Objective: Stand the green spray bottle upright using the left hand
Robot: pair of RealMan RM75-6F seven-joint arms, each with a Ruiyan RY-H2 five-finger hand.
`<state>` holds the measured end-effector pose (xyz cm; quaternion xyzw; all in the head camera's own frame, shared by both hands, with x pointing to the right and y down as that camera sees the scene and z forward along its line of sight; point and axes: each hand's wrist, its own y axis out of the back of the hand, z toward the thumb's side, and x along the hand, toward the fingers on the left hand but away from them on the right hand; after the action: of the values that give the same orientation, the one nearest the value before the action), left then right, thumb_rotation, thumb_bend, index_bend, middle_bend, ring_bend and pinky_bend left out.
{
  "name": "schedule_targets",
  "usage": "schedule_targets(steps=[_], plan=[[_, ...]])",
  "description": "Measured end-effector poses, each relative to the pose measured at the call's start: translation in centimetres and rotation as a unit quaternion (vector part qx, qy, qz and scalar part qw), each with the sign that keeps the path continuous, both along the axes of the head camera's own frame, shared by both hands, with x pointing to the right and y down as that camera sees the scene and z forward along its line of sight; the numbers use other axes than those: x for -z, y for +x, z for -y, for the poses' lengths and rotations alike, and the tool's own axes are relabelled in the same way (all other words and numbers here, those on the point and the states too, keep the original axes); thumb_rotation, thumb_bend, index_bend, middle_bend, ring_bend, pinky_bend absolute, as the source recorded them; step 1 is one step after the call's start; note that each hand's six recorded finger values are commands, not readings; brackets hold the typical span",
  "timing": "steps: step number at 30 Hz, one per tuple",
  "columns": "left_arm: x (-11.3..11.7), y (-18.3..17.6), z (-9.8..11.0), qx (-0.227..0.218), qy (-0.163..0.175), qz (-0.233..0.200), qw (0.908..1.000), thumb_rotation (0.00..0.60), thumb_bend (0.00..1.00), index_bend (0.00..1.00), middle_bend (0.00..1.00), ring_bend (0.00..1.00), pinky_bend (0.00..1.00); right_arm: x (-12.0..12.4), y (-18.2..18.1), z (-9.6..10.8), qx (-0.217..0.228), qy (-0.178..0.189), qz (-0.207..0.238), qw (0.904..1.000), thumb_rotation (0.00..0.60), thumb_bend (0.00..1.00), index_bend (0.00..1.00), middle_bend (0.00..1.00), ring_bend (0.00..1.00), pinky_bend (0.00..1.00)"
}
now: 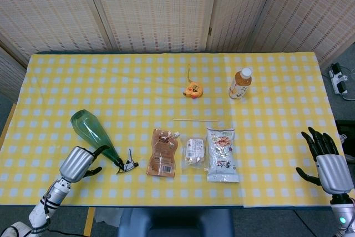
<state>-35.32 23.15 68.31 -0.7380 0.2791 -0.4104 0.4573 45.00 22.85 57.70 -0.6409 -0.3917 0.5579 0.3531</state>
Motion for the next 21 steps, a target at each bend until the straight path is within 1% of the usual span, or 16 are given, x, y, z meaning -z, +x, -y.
schedule_targets(steps=[6, 10, 15, 21], plan=[[-1.3, 1.2, 0.2, -0.012, -0.008, -0.014, 0.9998, 0.6, 0.15, 0.32, 1.0, 1.0, 0.98, 0.2, 0.7, -0.1, -0.01, 0.002, -0.007, 0.9999, 0.6, 0.24, 0.0, 0.0, 0.0, 0.0], [-2.3, 2.3, 0.4, -0.02, -0.015, -0.015, 0.9996, 0.6, 0.15, 0.32, 1.0, 1.0, 0.98, 0.4, 1.0, -0.2, -0.014, 0.001, -0.007, 0.9999, 0.6, 0.24, 0.0, 0.0, 0.0, 0.0], [-3.1, 3.0, 0.6, -0.029, -0.015, -0.011, 0.9994, 0.6, 0.15, 0.32, 1.0, 1.0, 0.98, 0.9, 1.3, -0.2, -0.018, 0.01, -0.006, 0.9998, 0.6, 0.24, 0.0, 0.0, 0.0, 0.0], [-3.8, 3.8, 1.1, -0.028, -0.017, -0.021, 0.9992, 0.6, 0.15, 0.33, 1.0, 1.0, 0.98, 0.7, 1.7, -0.3, -0.023, 0.005, -0.009, 0.9997, 0.6, 0.24, 0.0, 0.0, 0.0, 0.0]])
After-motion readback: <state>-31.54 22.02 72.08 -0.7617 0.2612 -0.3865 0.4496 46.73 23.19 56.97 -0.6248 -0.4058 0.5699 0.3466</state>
